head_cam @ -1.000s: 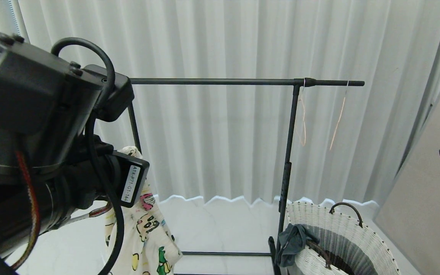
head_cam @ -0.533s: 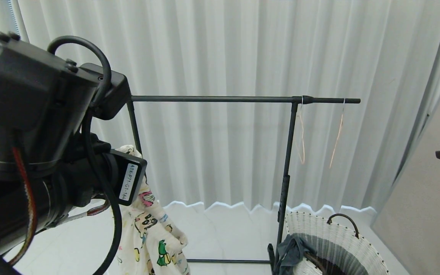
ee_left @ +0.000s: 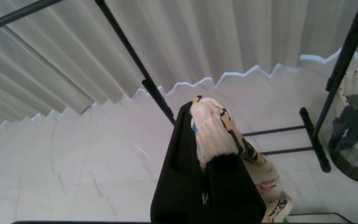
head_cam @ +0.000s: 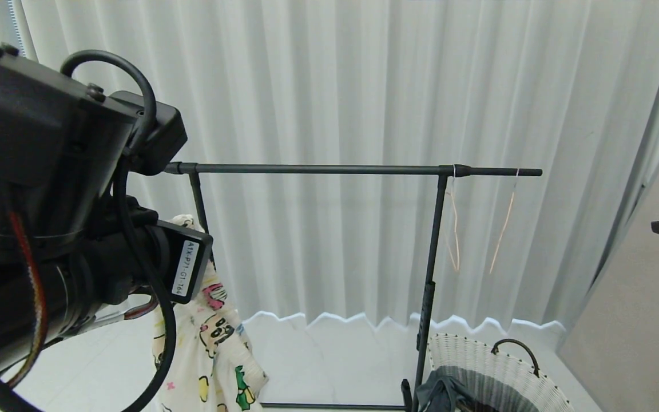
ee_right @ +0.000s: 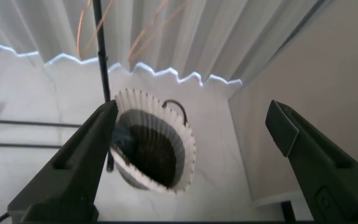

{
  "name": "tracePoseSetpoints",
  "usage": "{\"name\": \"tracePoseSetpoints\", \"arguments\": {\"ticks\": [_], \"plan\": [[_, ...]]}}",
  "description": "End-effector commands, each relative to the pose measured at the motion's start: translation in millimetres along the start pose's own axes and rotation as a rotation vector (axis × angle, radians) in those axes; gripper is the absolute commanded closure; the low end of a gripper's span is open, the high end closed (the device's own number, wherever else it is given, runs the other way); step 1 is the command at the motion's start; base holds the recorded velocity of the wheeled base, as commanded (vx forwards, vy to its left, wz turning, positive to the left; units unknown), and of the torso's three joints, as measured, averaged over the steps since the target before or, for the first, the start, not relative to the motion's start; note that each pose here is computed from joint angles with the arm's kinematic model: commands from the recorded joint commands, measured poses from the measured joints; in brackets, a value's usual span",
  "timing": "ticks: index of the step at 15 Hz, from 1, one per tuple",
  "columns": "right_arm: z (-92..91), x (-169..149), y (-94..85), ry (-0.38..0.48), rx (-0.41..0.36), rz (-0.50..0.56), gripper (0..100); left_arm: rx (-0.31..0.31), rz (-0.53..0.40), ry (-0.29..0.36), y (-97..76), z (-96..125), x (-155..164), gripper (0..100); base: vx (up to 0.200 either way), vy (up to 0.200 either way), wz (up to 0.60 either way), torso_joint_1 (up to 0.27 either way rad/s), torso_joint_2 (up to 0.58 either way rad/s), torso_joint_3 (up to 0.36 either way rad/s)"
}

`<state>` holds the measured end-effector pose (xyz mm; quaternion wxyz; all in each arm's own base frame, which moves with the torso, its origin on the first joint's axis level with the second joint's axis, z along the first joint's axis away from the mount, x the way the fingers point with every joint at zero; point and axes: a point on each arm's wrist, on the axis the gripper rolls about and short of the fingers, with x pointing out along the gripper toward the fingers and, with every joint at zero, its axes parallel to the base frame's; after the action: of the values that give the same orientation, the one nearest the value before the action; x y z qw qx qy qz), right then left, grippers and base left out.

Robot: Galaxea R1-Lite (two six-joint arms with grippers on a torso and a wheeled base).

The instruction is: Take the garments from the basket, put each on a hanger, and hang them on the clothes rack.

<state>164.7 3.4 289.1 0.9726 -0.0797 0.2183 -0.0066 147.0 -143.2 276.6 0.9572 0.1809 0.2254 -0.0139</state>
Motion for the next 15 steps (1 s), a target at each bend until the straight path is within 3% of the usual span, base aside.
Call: {"name": "tracePoseSetpoints", "arguments": {"ticks": [1,6,9,12,15], "plan": [[-7.0,8,1.6,0.009,-0.002,0.003,0,0.001,0.001,0.001,-0.3,0,0,100,0.2,0.0,0.0,0.036,-0.02,-0.027],[-19.0,17,4.0,0.018,-0.003,0.004,0,0.004,0.002,0.005,-0.9,-1,1,100,0.2,0.0,0.0,0.011,0.0,-0.003],[-33.8,31,7.1,0.083,-0.006,0.013,0,0.016,0.003,0.018,-2.3,-5,3,100,0.2,0.0,0.0,0.007,0.0,0.002],[-32.8,54,9.0,0.099,0.067,0.01,0,0.023,0.004,0.025,-3.0,-8,4,100,0.2,0.0,0.0,0.001,0.0,0.001],[-40.5,81,11.7,0.183,0.152,-0.013,0,0.036,0.006,0.038,-4.3,-12,6,100,0.2,0.0,0.0,0.007,0.0,0.001]]}}
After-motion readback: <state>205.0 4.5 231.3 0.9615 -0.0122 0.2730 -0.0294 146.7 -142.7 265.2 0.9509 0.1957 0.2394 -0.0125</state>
